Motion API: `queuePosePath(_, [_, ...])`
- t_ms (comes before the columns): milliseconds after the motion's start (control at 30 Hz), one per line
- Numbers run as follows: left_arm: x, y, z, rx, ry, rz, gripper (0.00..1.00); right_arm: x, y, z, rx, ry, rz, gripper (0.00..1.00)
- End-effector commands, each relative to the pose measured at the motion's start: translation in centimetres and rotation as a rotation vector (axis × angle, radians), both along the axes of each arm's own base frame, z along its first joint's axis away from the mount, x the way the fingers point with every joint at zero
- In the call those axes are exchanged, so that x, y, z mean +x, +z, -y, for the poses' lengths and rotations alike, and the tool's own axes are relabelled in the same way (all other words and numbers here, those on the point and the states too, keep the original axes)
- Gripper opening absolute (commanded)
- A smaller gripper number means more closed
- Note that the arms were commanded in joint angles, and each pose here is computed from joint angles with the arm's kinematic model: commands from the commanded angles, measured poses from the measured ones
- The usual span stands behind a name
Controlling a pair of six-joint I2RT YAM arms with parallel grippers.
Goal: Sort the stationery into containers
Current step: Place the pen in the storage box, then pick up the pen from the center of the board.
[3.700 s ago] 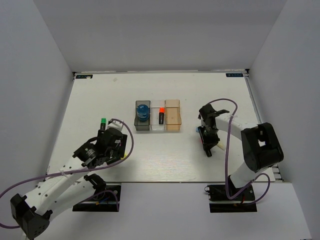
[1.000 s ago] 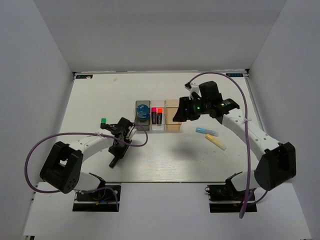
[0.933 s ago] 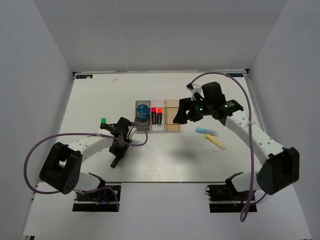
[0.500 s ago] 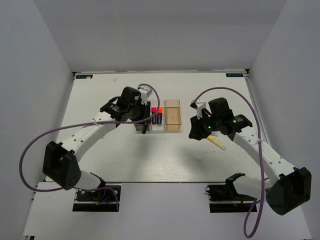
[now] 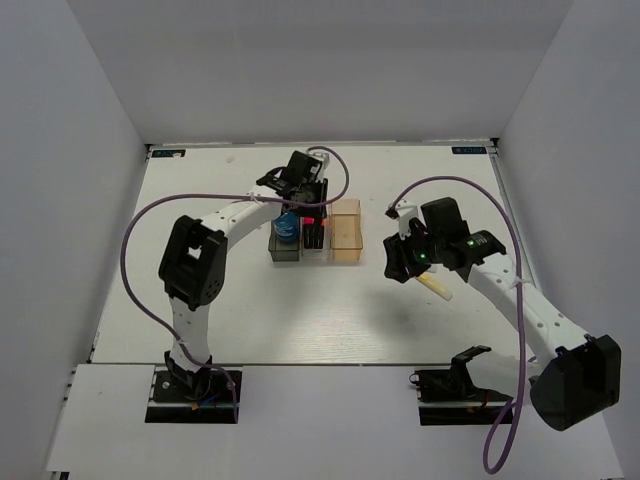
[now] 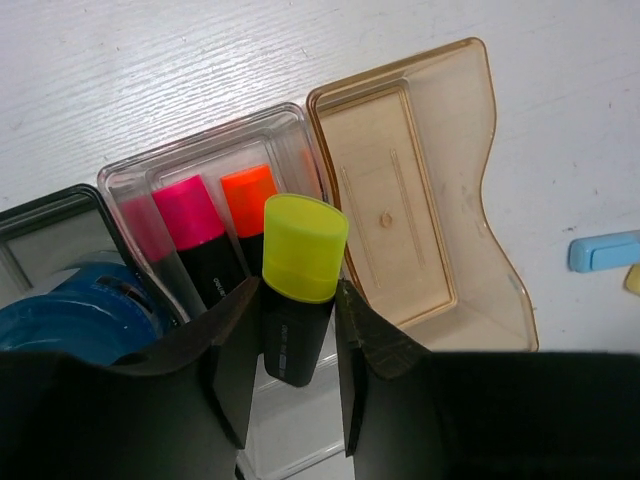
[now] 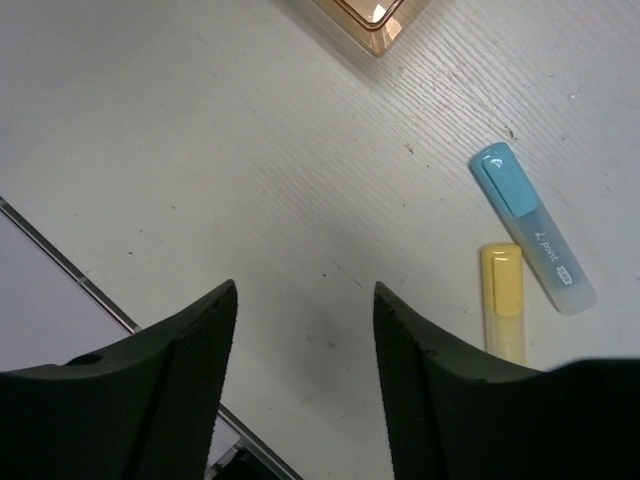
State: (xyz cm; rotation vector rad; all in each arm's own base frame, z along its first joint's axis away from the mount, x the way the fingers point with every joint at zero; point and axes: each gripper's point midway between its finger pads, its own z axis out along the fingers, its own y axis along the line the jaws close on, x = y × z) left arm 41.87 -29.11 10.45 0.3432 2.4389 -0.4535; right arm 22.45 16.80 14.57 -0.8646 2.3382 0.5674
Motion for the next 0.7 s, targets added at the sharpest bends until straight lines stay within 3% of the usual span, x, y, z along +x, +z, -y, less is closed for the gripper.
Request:
queuePosePath(0, [1.0, 2.3, 0.4, -0.023, 0.024, 0.046, 0.44, 0.4, -0.1, -0.1, -0.008, 0.017, 0.025, 0.61])
queuePosePath(100, [1.1, 2.6, 0.2, -0.021, 0.026, 0.064, 0.66, 0.7, -0.1, 0.3, -0.009, -0.005, 0.022, 0.65])
queuePosePath(233, [1.1, 5.3, 0.2, -0.043, 0.015, 0.105, 0.67, 0.7, -0.2, 0.3, -0.005, -0.003, 0.021, 0.64])
queuePosePath(267, [0.9, 6.5, 0.2, -0.057, 0.01, 0.124, 0.62, 0.8, -0.1, 0.5, -0.006, -0.01, 0.022, 0.58])
queuePosePath(300, [0.7, 7.3, 0.0, -0.062, 0.006, 0.137, 0.52, 0.8, -0.3, 0.5, -0.011, -0.014, 0.018, 0.46])
queuePosePath(333, [0.2, 8.7, -0.3, -0.076, 0.006, 0.162, 0.19, 0.9, -0.3, 0.6, -0.009, -0.016, 0.024, 0.03])
queuePosePath(367, [-0.4, 9.8, -1.4, -0.069, 0.026, 0.19, 0.06, 1.1, -0.5, 0.8, -0.017, -0.028, 0.023, 0.0])
queuePosePath(400, [-1.0, 8.7, -2.6, -0.027, 0.044, 0.183, 0.0, 1.2, -0.6, 1.0, -0.027, -0.037, 0.026, 0.0])
queuePosePath(467, [-2.7, 8.4, -6.6, 0.051, 0.121, 0.21, 0.0, 1.5, -1.1, 1.3, -0.048, -0.038, 0.029, 0.0])
queuePosePath(500, [-2.7, 7.7, -8.9, 0.087, 0.171, 0.198, 0.03, 1.8, -1.3, 1.6, -0.069, -0.048, 0.033, 0.0])
queuePosePath(533, [-3.2, 7.3, -10.5, 0.113, 0.208, 0.184, 0.16, 1.9, -1.8, 1.7, -0.086, -0.045, 0.024, 0.1])
queuePosePath(567, [-3.4, 8.4, -13.2, 0.122, 0.292, 0.206, 0.47, 1.9, -2.3, 1.8, -0.102, -0.041, 0.006, 0.35])
queuePosePath(633, [-5.0, 5.2, -17.7, 0.192, 0.392, 0.117, 0.52, 1.9, -2.6, 1.7, -0.11, -0.031, -0.013, 0.5])
queuePosePath(667, [-5.5, 4.5, -19.9, 0.208, 0.443, 0.097, 0.64, 1.9, -2.6, 1.6, -0.109, -0.022, -0.023, 0.51])
